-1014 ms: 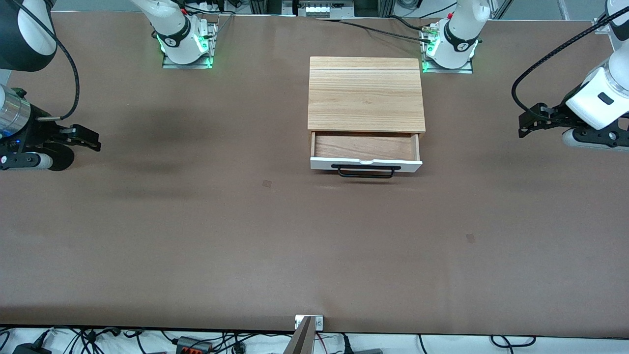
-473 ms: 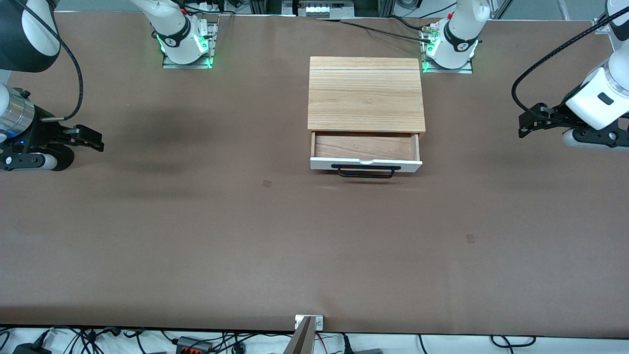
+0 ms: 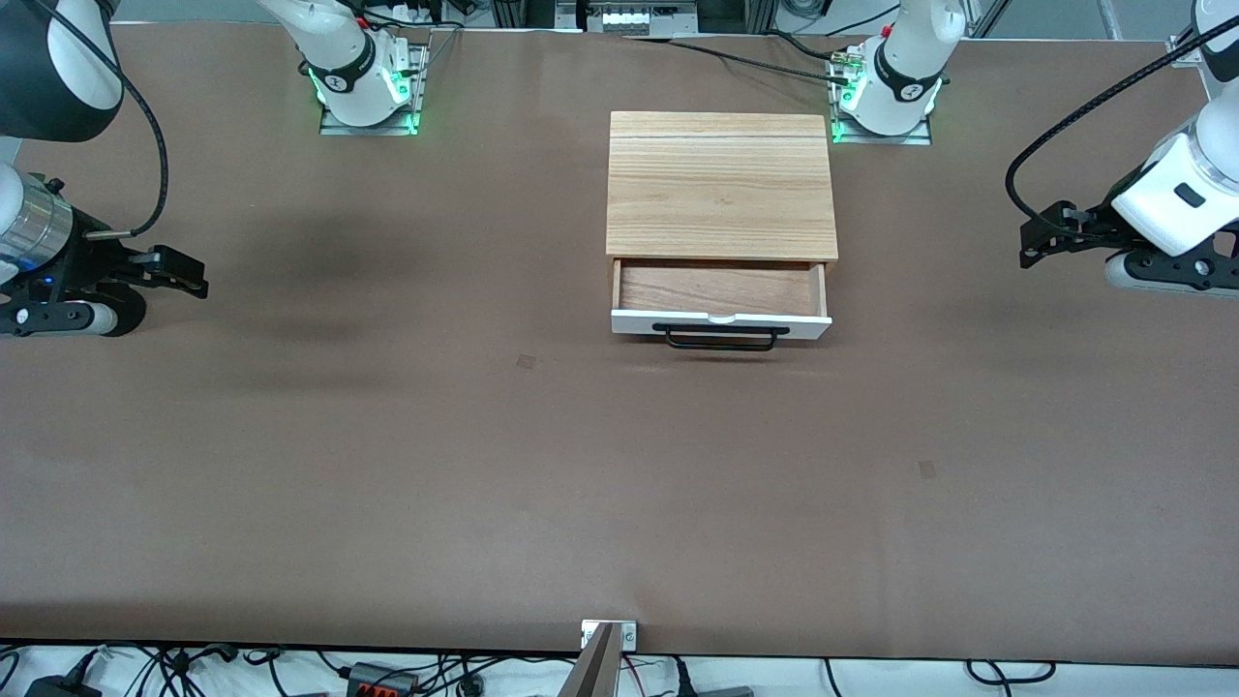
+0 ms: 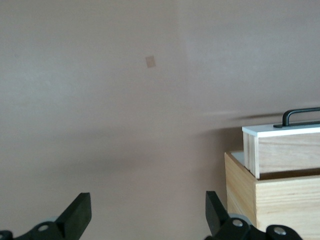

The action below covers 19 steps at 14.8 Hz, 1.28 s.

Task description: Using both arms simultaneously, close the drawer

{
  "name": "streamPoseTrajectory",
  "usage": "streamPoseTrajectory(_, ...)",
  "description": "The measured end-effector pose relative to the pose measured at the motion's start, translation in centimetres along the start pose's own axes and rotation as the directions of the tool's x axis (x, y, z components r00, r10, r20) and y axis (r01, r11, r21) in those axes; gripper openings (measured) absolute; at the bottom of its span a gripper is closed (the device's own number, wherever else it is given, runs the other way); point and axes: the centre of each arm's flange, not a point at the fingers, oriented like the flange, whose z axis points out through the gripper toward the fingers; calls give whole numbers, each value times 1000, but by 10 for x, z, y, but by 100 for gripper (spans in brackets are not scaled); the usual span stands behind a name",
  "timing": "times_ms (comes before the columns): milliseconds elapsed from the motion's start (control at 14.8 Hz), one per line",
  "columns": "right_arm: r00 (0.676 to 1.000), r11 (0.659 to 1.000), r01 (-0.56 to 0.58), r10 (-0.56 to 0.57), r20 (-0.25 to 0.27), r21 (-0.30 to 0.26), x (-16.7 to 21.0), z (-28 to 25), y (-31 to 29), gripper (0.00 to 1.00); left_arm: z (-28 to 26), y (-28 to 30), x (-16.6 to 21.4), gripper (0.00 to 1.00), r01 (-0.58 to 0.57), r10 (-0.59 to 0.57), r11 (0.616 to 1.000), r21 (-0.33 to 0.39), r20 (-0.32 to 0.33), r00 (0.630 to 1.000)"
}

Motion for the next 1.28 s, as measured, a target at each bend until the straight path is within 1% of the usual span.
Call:
streamPoseTrajectory(270, 1000, 1000, 1, -1, 2, 7, 1, 2, -1, 100, 2, 0, 0, 100, 1, -1, 1000, -1, 11, 1000)
streamPoseTrajectory(405, 1000, 998, -1, 1, 6, 55, 4, 7, -8, 100, 4, 0, 0, 100, 1, -1, 1000, -9, 16, 1000)
streamPoseTrajectory(541, 1000, 996, -4, 3, 10, 89, 6, 11, -12, 100, 11, 5, 1, 100, 5, -2, 998, -61, 43, 999)
streamPoseTrajectory(676, 1000, 995, -5, 4, 12, 96, 7, 13, -13, 100, 21, 13, 0, 100, 10, 2, 992, -129, 96, 995)
streamPoseTrajectory(878, 1000, 995, 2, -3, 14, 101, 11, 19, -17, 100, 33, 21, 4, 100, 23, 6, 976, -218, 130, 991)
streamPoseTrajectory(1014, 999, 994, 33, -31, -21, 103, 25, 33, -37, 100, 47, 25, 11, 100, 34, 8, 963, -266, 156, 988)
streamPoseTrajectory(1149, 997, 993, 68, -64, -46, 99, 39, 52, -71, 100, 70, 33, 22, 100, 54, 12, 938, -342, 189, 982)
streamPoseTrajectory(1216, 997, 993, 60, -56, -43, 103, 44, 62, -87, 100, 83, 37, 31, 100, 60, 15, 923, -380, 193, 981)
streamPoseTrajectory(1284, 999, 992, 32, -28, -34, 123, 47, 71, -101, 100, 96, 38, 40, 100, 55, 23, 913, -405, 184, 983)
